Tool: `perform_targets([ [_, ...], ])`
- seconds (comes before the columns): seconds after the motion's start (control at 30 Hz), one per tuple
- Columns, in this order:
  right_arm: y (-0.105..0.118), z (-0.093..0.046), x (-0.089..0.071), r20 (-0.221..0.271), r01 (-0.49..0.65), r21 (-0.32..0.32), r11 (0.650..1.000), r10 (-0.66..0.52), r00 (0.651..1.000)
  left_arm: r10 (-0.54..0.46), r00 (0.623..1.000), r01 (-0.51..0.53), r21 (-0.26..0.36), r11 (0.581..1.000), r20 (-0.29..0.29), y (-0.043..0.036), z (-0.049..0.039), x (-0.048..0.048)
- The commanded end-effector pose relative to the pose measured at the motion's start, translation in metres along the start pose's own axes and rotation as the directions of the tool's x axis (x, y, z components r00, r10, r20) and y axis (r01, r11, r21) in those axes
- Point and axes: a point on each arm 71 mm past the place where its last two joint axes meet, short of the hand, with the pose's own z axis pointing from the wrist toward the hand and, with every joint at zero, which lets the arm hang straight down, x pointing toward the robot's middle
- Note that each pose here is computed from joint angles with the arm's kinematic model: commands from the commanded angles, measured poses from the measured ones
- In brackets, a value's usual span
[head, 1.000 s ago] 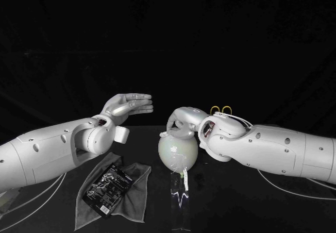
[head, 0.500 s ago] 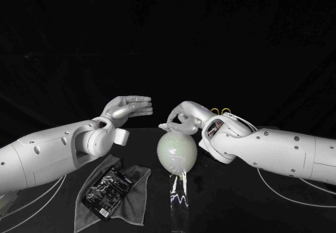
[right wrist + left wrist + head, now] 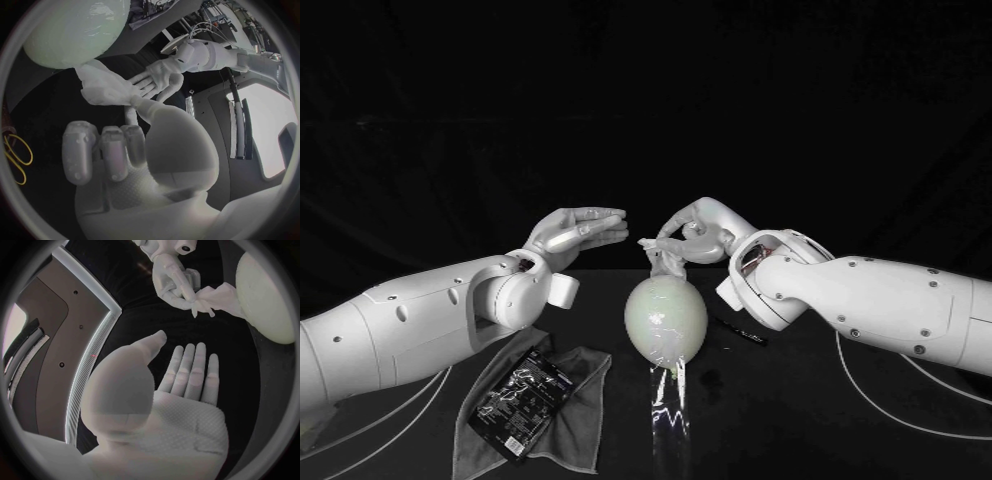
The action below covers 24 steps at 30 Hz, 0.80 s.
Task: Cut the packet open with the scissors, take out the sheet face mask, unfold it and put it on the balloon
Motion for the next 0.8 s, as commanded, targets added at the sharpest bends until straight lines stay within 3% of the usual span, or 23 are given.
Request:
perform_targets([
  [0.03, 0.001, 0.002, -0.007, 0.02, -0.088, 0.001, 0.996, 0.088, 0.996, -0.047, 0.997, 0.048, 0.015, 0.999, -0.065, 0.0032, 0.0043, 0.0083],
  [0.4, 0.006, 0.004, -0.024, 0.061, -0.118, -0.029, 0.993, 0.12, 0.991, -0.065, 0.99, 0.069, 0.027, 0.997, -0.127, 0.0147, 0.0227, 0.0264],
  [0.8, 0.015, 0.012, -0.038, 0.095, -0.112, -0.059, 0.992, 0.117, 0.989, 0.082, 0.976, -0.077, 0.034, 0.996, -0.203, 0.0206, 0.0364, 0.0488],
])
